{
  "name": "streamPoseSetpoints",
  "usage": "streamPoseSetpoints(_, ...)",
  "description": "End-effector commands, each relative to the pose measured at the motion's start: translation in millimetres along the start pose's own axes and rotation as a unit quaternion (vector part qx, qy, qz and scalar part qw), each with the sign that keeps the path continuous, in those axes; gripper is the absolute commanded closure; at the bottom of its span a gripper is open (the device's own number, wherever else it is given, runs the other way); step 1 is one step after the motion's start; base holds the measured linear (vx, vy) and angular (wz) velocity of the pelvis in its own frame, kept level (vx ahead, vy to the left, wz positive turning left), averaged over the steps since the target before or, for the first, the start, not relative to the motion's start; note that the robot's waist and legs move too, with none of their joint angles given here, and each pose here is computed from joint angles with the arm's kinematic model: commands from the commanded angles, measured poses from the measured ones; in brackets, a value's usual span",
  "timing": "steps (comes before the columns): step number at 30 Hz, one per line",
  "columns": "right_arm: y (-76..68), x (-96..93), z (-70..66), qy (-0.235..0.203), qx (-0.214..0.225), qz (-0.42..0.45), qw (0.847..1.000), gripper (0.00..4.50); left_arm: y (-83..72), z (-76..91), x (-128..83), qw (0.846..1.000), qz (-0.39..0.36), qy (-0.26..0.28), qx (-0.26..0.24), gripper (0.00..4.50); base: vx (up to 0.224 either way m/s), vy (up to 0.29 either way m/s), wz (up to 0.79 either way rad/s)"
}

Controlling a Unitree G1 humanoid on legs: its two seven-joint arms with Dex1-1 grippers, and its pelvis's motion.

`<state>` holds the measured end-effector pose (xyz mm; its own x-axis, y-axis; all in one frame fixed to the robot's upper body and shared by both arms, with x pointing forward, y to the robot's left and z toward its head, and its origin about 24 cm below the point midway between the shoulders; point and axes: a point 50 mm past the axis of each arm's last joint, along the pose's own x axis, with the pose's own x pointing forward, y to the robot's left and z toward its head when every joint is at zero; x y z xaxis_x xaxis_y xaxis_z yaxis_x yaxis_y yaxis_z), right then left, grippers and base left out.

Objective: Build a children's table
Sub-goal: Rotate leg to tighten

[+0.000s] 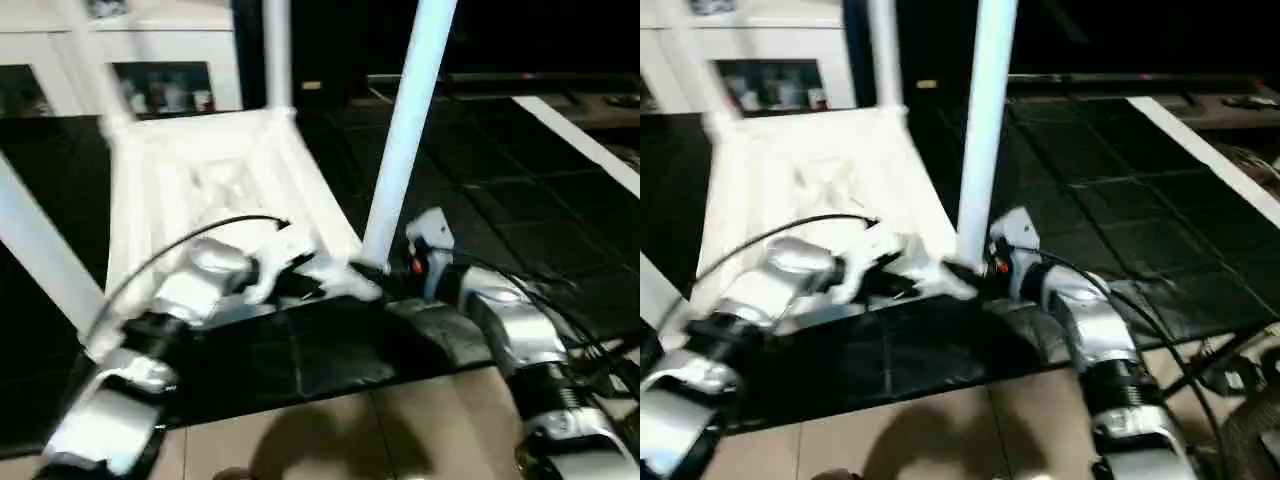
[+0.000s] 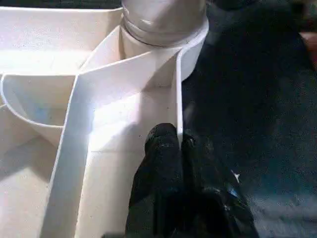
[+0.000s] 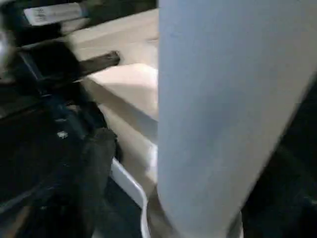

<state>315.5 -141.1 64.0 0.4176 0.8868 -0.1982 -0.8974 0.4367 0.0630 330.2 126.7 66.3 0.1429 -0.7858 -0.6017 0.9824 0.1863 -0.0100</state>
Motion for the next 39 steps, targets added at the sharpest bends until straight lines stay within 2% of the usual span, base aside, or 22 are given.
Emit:
streamPoseSetpoints(1,2.2,-12.3,3.0,0.004,-0.001,0.053,0.999,0.14,-6.7,15.5,-4,0.996,-0.069,-0.021,0.042,4.50,0.000,0.000,0.00)
streamPoseSetpoints(4,7.3,-18.2,4.1,0.016,0.001,0.106,0.994,0.14,-9.5,13.5,-9,0.993,-0.102,-0.018,0.053,4.50,0.000,0.000,0.00)
streamPoseSetpoints(5,11.0,-22.2,5.3,0.030,-0.001,0.150,0.988,0.14,-13.1,10.8,-12,0.988,-0.137,-0.009,0.071,4.50,0.000,0.000,0.00)
streamPoseSetpoints(11,11.5,-21.3,3.1,0.062,-0.009,0.195,0.979,0.14,-17.4,5.7,-12,0.980,-0.172,0.017,0.097,4.50,0.000,0.000,0.00)
streamPoseSetpoints(12,9.7,-18.6,2.3,0.068,-0.006,0.201,0.977,0.40,-18.2,6.1,-10,0.979,-0.178,0.019,0.099,4.50,0.000,0.000,0.00)
streamPoseSetpoints(14,8.3,-16.7,2.0,0.072,-0.005,0.202,0.977,0.40,-19.0,6.9,-9,0.978,-0.182,0.017,0.101,4.50,0.000,0.000,0.00)
streamPoseSetpoints(15,7.5,-16.1,1.9,0.075,-0.005,0.203,0.976,0.66,-19.4,7.3,-9,0.977,-0.185,0.017,0.103,4.50,0.000,0.000,0.00)
streamPoseSetpoints(16,7.5,-15.6,2.8,0.073,-0.002,0.208,0.976,0.66,-19.3,7.3,-9,0.977,-0.186,0.017,0.105,4.50,0.000,0.000,0.00)
streamPoseSetpoints(19,8.7,-15.0,5.3,0.068,0.004,0.224,0.972,0.84,-18.3,6.8,-9,0.977,-0.182,0.018,0.108,4.50,0.000,0.000,0.00)
streamPoseSetpoints(21,9.3,-15.3,5.9,0.068,0.006,0.231,0.971,1.16,-17.9,6.5,-9,0.977,-0.180,0.019,0.109,4.50,0.000,0.000,0.00)
streamPoseSetpoints(25,9.9,-16.7,5.6,0.071,0.011,0.248,0.966,1.36,-17.1,5.0,-8,0.978,-0.177,0.020,0.109,4.50,0.000,0.000,0.00)
streamPoseSetpoints(30,10.0,-17.5,4.4,0.072,0.016,0.258,0.963,1.82,-15.3,2.2,-9,0.980,-0.166,0.023,0.107,4.50,0.000,0.000,0.00)
streamPoseSetpoints(35,11.2,-16.0,4.0,0.062,0.028,0.260,0.963,2.27,-11.2,2.0,-9,0.985,-0.142,0.018,0.100,4.50,0.000,0.000,0.00)
streamPoseSetpoints(37,11.4,-15.5,4.0,0.059,0.032,0.260,0.963,2.27,-10.0,2.3,-8,0.986,-0.134,0.015,0.097,4.50,0.000,0.000,0.00)
streamPoseSetpoints(39,10.5,-11.0,1.1,0.052,0.035,0.227,0.972,2.39,-4.3,3.2,-7,0.992,-0.091,0.003,0.082,4.50,0.000,0.000,0.00)
